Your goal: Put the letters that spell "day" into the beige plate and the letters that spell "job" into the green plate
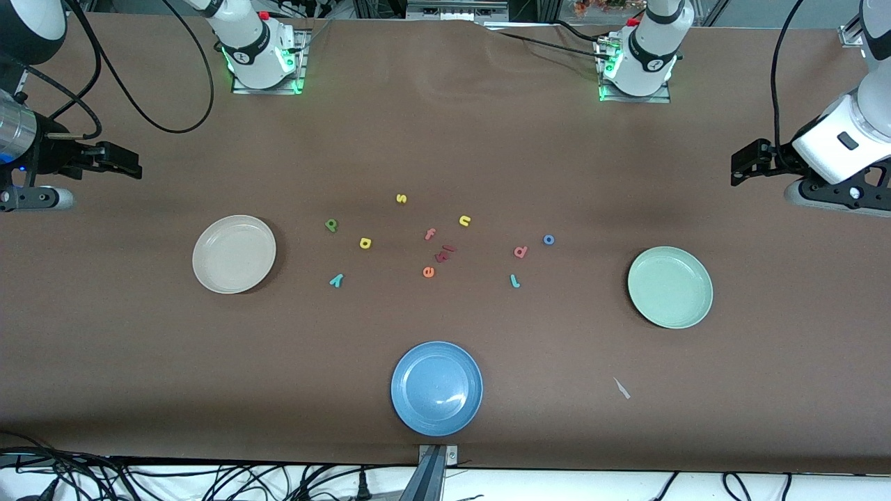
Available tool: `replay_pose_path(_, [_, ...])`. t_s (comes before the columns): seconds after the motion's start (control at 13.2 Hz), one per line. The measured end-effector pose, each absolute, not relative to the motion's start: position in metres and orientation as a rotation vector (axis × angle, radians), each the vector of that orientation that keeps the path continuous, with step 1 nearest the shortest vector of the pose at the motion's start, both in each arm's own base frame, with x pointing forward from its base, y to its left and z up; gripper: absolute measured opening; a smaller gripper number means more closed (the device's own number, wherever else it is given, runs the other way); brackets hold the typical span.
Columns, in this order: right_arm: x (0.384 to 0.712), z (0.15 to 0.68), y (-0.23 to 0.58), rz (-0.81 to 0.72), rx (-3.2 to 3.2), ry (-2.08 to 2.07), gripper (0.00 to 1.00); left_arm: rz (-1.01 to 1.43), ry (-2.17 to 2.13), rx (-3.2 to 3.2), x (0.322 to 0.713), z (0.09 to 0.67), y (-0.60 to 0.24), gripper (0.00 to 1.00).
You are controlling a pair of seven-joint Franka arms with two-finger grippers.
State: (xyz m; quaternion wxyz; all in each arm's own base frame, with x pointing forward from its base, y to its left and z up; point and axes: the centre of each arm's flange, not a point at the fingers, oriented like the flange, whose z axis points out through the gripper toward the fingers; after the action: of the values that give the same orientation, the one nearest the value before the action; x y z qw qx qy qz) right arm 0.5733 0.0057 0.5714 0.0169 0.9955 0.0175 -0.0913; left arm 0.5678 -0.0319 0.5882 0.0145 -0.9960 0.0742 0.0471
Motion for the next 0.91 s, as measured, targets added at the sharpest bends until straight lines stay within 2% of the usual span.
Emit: replay_pose_path(0.91, [0.574, 0.564, 0.033, -0.306, 3.087, 0.128, 1.00, 0.142, 0.235, -3.125, 0.567, 0.592, -0.036, 1.00])
